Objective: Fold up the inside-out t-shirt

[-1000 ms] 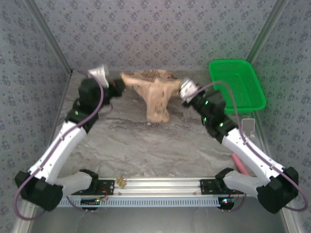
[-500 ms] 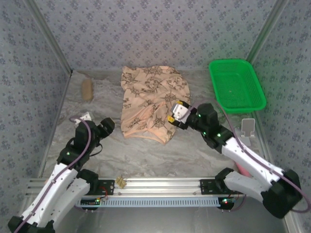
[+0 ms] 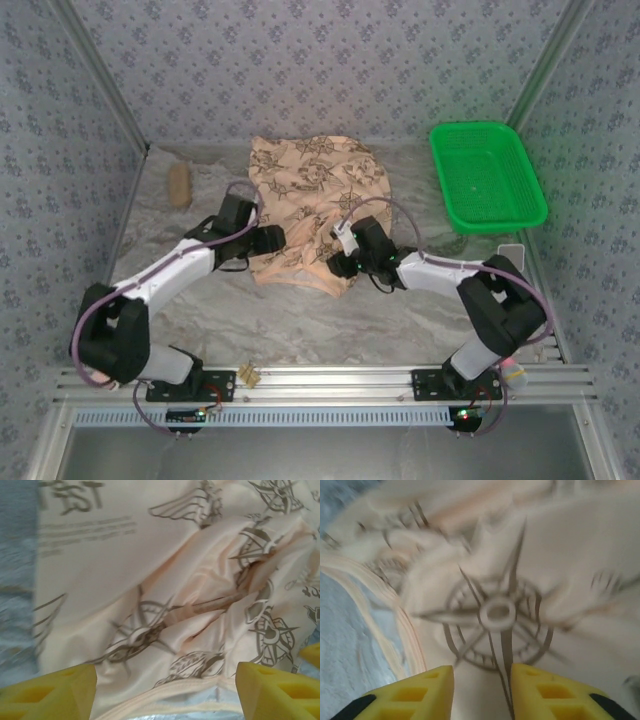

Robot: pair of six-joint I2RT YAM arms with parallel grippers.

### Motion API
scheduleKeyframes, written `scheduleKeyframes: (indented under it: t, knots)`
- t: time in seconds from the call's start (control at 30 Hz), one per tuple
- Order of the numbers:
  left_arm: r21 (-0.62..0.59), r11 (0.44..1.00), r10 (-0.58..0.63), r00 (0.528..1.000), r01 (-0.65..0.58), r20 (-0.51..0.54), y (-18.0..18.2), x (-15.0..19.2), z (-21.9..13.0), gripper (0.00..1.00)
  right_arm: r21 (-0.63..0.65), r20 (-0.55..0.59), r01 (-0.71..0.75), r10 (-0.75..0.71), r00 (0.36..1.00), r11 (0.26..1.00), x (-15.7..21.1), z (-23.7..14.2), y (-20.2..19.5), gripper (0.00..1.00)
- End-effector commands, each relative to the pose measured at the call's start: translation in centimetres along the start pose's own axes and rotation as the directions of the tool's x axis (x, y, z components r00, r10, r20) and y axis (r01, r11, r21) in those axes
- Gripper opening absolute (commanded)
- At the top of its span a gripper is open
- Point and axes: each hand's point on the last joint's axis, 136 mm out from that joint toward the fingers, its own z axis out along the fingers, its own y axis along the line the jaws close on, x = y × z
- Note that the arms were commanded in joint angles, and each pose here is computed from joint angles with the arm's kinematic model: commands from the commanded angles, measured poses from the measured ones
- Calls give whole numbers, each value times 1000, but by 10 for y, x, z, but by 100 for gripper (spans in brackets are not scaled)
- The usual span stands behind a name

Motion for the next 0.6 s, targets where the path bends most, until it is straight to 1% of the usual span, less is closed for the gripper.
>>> scheduleKeyframes:
  t: [0.0, 0.07, 0.1, 0.13, 0.17, 0.23, 0.3, 0.37, 0.4, 0.43, 0.47, 0.53, 0.57]
  knots:
    - [69, 994, 84, 996, -84, 5, -25, -9, 9, 74, -60, -77, -113, 109, 991, 992, 37, 10, 21, 24]
    - [90, 991, 98, 995, -98, -2, -34, -12, 18, 74, -91, -142, -116, 103, 985, 989, 65, 8, 34, 13]
    - [99, 988, 118, 993, -116, -12, -38, -12, 22, 74, -112, -153, -116, 98, 983, 987, 73, 5, 40, 8]
    - [115, 981, 161, 987, -156, -28, -46, -9, 29, 74, -147, -168, -113, 88, 982, 983, 83, 0, 48, 2]
    - [124, 972, 206, 978, -200, -44, -53, -6, 37, 73, -190, -181, -104, 69, 981, 976, 91, -7, 57, 0]
    - [135, 956, 273, 959, -261, -77, -64, 3, 52, 70, -237, -190, -94, 49, 980, 967, 96, -22, 64, 0]
    - [149, 942, 320, 941, -302, -112, -75, 15, 66, 66, -207, -182, -88, 50, 982, 974, 92, -34, 56, 0]
    - [143, 935, 343, 930, -325, -129, -81, 25, 78, 58, -153, -165, -88, 63, 984, 984, 83, -48, 39, 0]
    - [138, 935, 346, 929, -328, -135, -82, 30, 82, 56, -98, -163, -109, 92, 982, 989, 80, -53, 26, 6]
    - [140, 933, 352, 923, -333, -153, -84, 38, 85, 55, -19, -162, -147, 142, 976, 989, 78, -58, 6, 25]
    - [141, 931, 358, 918, -337, -170, -86, 47, 87, 54, 28, -142, -175, 177, 974, 984, 71, -65, -8, 38]
    - [141, 932, 356, 914, -333, -194, -87, 63, 90, 54, 90, -74, -231, 237, 969, 969, 56, -77, -32, 40]
    - [152, 934, 350, 915, -324, -202, -89, 73, 90, 53, 141, -13, -268, 272, 962, 953, 46, -84, -46, 43]
